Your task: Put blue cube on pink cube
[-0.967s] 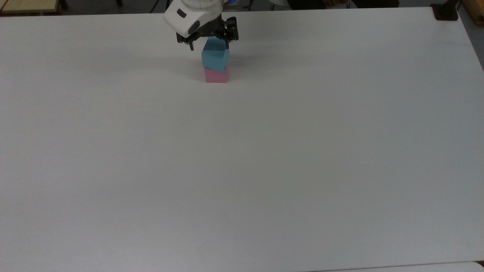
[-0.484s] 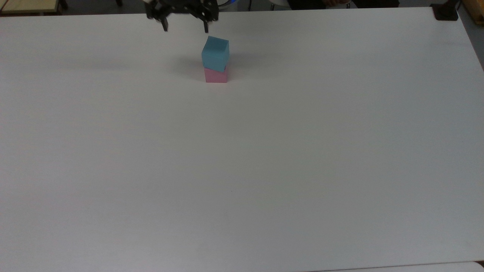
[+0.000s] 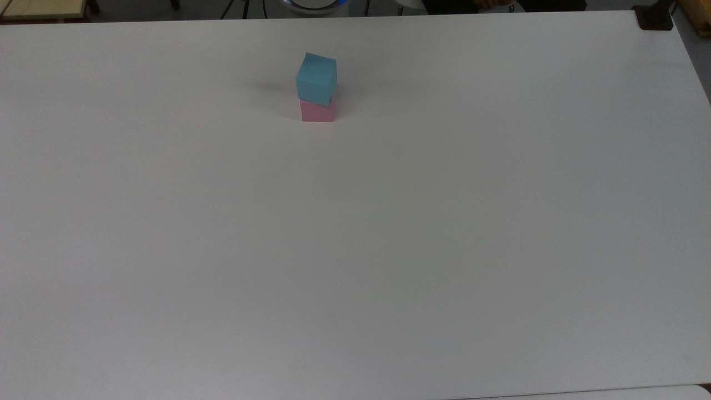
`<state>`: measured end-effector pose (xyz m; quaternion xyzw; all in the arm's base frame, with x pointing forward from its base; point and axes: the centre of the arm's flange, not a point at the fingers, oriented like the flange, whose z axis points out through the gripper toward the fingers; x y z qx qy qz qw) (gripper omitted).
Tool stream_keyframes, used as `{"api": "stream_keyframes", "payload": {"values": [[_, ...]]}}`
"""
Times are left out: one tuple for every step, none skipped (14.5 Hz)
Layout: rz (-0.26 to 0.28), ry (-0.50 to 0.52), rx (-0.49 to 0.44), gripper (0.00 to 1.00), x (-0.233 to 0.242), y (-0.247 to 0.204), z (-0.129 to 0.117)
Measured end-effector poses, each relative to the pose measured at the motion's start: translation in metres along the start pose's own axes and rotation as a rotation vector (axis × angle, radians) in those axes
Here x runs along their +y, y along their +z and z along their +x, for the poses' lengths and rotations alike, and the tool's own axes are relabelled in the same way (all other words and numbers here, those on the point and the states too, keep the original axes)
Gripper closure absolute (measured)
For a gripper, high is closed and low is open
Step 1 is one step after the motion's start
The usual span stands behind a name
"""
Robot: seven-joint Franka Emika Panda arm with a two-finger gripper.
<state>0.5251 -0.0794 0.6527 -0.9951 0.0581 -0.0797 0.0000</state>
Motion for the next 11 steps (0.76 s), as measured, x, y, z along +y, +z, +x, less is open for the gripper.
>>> {"api": "stream_keyframes", "payload": {"values": [[-0.001, -0.008, 0.0, 0.0, 0.003, 0.0, 0.001], [-0.001, -0.012, -0.001, 0.0, 0.007, 0.001, 0.002], [-0.002, -0.013, -0.001, 0.0, 0.013, 0.001, 0.002], [-0.003, -0.016, 0.002, 0.0, 0.019, 0.0, 0.003], [-0.004, -0.017, 0.005, 0.0, 0.021, -0.001, 0.003], [-0.004, -0.019, 0.006, 0.0, 0.022, -0.002, 0.004], [-0.004, -0.02, 0.008, 0.0, 0.021, -0.002, 0.005], [-0.004, -0.02, 0.012, 0.0, 0.022, -0.003, 0.008], [-0.006, -0.016, 0.016, 0.0, 0.024, -0.003, 0.013], [-0.009, -0.012, 0.019, 0.0, 0.026, -0.003, 0.019], [-0.013, -0.009, 0.019, 0.0, 0.028, -0.001, 0.024]]}}
